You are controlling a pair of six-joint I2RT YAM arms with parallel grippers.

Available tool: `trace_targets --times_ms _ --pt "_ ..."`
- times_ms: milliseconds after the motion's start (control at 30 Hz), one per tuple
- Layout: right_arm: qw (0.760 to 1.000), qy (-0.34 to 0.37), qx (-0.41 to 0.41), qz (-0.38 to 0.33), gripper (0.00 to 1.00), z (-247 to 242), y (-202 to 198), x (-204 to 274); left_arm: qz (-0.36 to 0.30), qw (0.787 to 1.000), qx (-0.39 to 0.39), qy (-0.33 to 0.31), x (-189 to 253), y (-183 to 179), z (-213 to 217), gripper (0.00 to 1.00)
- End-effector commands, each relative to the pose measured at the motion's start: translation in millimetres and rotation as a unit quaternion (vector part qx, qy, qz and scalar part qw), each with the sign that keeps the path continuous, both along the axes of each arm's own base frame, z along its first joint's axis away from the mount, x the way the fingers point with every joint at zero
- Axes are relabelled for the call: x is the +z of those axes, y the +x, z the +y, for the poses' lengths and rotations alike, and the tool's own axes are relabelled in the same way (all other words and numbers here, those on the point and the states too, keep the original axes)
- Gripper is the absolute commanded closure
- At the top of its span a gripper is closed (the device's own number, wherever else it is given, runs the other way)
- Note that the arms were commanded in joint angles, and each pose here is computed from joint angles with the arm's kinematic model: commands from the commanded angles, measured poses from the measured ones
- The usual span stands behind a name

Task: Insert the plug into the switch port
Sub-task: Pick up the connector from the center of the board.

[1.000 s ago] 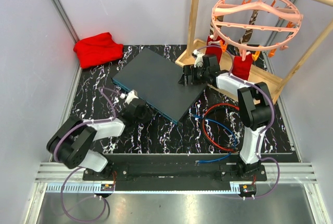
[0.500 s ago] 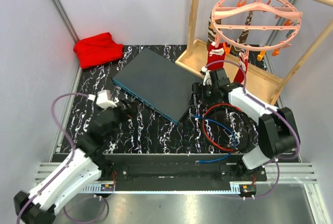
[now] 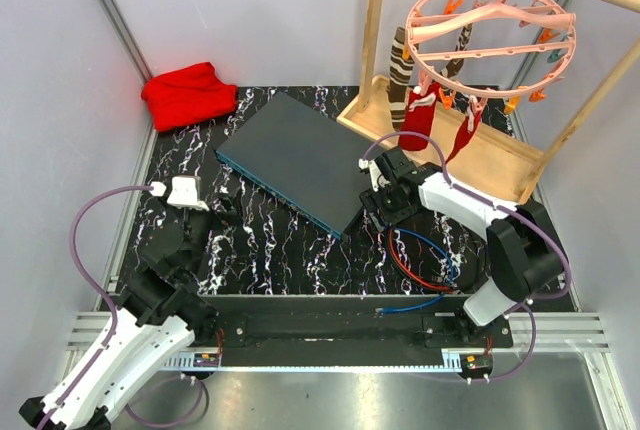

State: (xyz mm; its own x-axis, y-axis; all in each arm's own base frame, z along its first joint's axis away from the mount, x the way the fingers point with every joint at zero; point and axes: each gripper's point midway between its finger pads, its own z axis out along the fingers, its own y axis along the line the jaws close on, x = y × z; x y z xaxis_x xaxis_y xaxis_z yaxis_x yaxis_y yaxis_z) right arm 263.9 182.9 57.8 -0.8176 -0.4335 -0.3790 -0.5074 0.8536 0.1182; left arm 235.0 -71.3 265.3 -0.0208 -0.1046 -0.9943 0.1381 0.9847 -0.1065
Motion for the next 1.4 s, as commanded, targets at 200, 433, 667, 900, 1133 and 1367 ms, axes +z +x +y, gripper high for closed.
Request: trace_targets --times_ms 200,433,667,900,1133,1367 --pt "0.987 -0.042 0.144 -0.055 0.38 27.7 20.8 -1.4 -0.011 0.999 0.01 0.04 -0.9 2.7 6.3 0.01" --pt "0.984 -0.071 0.158 -0.048 0.43 32.0 30.4 -28.9 -0.007 0.999 0.015 0.042 -3.0 2.6 8.0 0.01" --pt "0.979 -0.117 0.162 -0.041 0.53 15.3 30.3 -47.1 -0.004 0.999 0.017 0.045 -5.1 3.3 8.8 0.01" --pt "0.976 -0.14 0.145 -0.087 0.8 4.7 42.5 -22.4 0.0 0.999 0.016 0.047 -7.8 3.8 7.6 0.01" --pt "0.961 -0.119 0.118 -0.22 1.0 4.4 69.5 85.1 0.003 0.999 0.016 0.049 -8.7 4.7 7.1 0.01" --pt "0.939 -0.026 0.094 -0.329 1.0 15.2 67.5 197.3 0.006 0.999 0.006 0.05 -10.0 5.6 2.7 0.01"
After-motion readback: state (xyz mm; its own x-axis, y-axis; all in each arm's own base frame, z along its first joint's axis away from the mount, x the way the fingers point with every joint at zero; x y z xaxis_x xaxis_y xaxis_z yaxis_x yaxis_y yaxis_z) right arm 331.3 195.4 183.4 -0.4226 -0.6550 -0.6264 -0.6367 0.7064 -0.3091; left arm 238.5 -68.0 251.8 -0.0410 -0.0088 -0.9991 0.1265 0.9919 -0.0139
